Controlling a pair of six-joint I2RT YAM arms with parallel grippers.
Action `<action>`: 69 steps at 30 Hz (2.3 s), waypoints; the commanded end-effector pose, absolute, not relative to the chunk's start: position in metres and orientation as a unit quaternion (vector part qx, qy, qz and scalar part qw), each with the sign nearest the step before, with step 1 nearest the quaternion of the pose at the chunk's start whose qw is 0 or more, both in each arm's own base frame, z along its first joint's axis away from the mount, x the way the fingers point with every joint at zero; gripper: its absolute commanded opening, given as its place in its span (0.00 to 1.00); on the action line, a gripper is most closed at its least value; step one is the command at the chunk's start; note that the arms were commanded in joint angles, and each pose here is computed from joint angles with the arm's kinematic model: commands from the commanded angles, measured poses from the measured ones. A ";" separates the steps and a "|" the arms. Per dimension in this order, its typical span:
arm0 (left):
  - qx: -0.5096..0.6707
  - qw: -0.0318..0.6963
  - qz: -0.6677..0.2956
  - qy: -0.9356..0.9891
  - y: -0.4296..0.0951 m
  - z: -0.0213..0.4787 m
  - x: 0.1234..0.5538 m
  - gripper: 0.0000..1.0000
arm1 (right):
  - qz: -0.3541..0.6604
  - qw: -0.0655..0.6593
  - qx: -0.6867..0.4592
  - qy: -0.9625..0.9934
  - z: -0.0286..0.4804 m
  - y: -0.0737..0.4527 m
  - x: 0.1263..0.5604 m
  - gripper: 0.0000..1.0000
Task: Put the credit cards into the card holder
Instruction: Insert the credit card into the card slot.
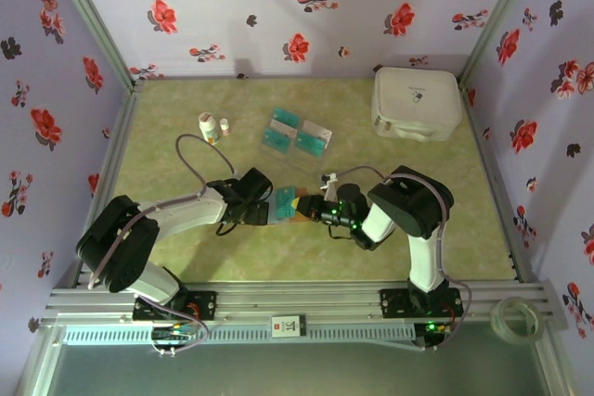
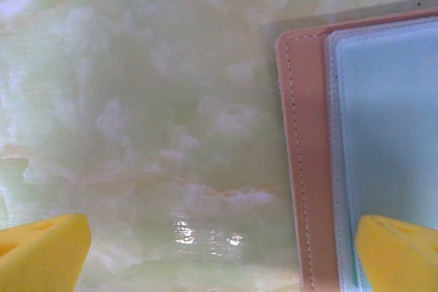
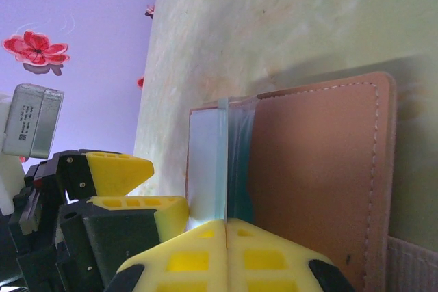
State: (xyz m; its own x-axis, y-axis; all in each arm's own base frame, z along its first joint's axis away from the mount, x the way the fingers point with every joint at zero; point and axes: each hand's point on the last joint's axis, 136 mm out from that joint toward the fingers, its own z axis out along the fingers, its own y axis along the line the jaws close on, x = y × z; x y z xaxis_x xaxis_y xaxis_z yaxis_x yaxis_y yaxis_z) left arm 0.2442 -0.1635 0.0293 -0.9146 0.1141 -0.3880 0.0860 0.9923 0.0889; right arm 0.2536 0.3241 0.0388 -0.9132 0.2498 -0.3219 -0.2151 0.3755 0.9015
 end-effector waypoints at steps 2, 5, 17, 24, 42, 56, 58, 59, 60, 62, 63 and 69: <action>0.041 0.191 0.066 0.979 -0.148 0.024 0.240 1.00 | 0.546 0.185 0.011 0.817 0.023 0.321 0.242 0.00; 0.041 0.191 0.067 0.979 -0.148 0.024 0.240 1.00 | 0.544 0.182 0.011 0.819 0.020 0.320 0.240 0.00; 0.041 0.190 0.067 0.979 -0.147 0.023 0.239 1.00 | 0.530 0.164 0.010 0.832 0.010 0.317 0.235 0.00; 0.041 0.191 0.066 0.979 -0.148 0.024 0.240 1.00 | 0.513 0.150 0.011 0.845 0.000 0.314 0.231 0.00; 0.043 0.191 0.066 0.978 -0.148 0.024 0.241 1.00 | 0.477 0.128 0.032 0.869 -0.019 0.306 0.228 0.00; 0.042 0.191 0.067 0.978 -0.146 0.024 0.240 1.00 | 0.458 0.119 0.033 0.880 -0.025 0.299 0.223 0.00; 0.042 0.191 0.067 0.978 -0.146 0.024 0.241 1.00 | 0.457 0.117 0.034 0.881 -0.026 0.300 0.222 0.00; 0.042 0.190 0.067 0.979 -0.146 0.023 0.240 1.00 | 0.457 0.115 0.034 0.881 -0.027 0.301 0.223 0.00; 0.042 0.191 0.067 0.978 -0.146 0.024 0.241 1.00 | 0.457 0.112 0.033 0.882 -0.028 0.301 0.222 0.00; 0.041 0.191 0.067 0.978 -0.146 0.024 0.241 1.00 | 0.456 0.109 0.030 0.883 -0.028 0.303 0.222 0.00; 0.042 0.191 0.067 0.978 -0.146 0.024 0.241 1.00 | 0.455 0.106 0.029 0.884 -0.028 0.303 0.222 0.00; 0.042 0.190 0.068 0.978 -0.146 0.023 0.241 1.00 | 0.447 0.092 0.021 0.890 -0.032 0.305 0.220 0.00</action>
